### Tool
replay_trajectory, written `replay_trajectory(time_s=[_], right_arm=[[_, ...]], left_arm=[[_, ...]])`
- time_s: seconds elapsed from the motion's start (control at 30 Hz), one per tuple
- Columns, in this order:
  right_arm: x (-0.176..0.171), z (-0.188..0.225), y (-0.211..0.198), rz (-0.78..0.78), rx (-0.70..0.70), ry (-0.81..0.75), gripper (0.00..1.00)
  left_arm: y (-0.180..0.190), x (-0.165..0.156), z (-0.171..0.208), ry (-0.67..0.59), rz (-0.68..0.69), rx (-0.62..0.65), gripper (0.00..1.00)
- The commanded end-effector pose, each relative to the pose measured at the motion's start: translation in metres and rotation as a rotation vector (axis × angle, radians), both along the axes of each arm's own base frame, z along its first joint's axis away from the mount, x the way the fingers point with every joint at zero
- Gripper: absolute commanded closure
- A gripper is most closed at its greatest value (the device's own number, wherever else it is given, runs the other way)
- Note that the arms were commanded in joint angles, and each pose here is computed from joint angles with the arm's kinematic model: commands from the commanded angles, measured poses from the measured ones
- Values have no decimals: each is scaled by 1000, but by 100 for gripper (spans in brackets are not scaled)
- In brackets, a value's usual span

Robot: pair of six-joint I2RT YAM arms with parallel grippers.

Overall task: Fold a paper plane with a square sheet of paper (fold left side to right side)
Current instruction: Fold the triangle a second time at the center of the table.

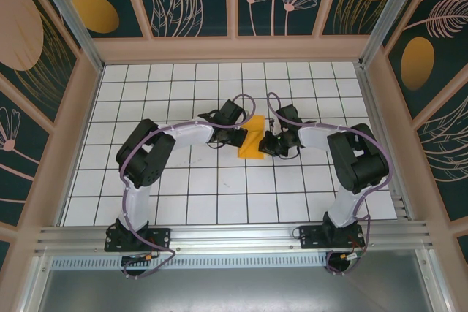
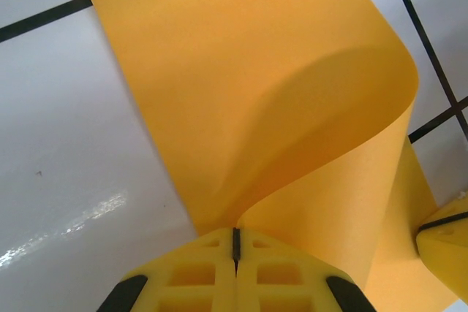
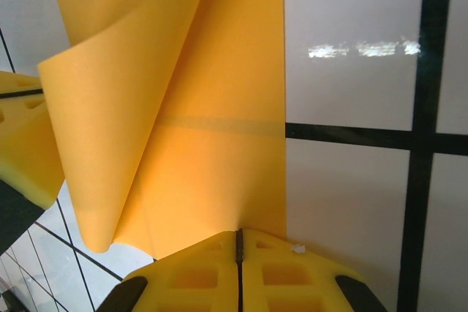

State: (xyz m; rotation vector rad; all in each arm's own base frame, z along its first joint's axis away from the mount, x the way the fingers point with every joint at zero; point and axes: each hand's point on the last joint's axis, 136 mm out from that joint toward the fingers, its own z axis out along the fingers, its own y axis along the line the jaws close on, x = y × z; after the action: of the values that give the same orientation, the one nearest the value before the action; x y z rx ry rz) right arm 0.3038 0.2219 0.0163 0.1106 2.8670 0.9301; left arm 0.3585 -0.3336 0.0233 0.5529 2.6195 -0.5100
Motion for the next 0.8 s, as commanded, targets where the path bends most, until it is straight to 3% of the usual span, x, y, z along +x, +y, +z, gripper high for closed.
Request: replay_trajectory(time_s=[0.0,0.77], right_arm=[[-11,-18,-7,10,-67,54,91],[-12,-19,-5,17,-67,57,90]], left_arm=[[1,8,-2,-6,2,12,100],[5,12,-13,6,21,23,100]])
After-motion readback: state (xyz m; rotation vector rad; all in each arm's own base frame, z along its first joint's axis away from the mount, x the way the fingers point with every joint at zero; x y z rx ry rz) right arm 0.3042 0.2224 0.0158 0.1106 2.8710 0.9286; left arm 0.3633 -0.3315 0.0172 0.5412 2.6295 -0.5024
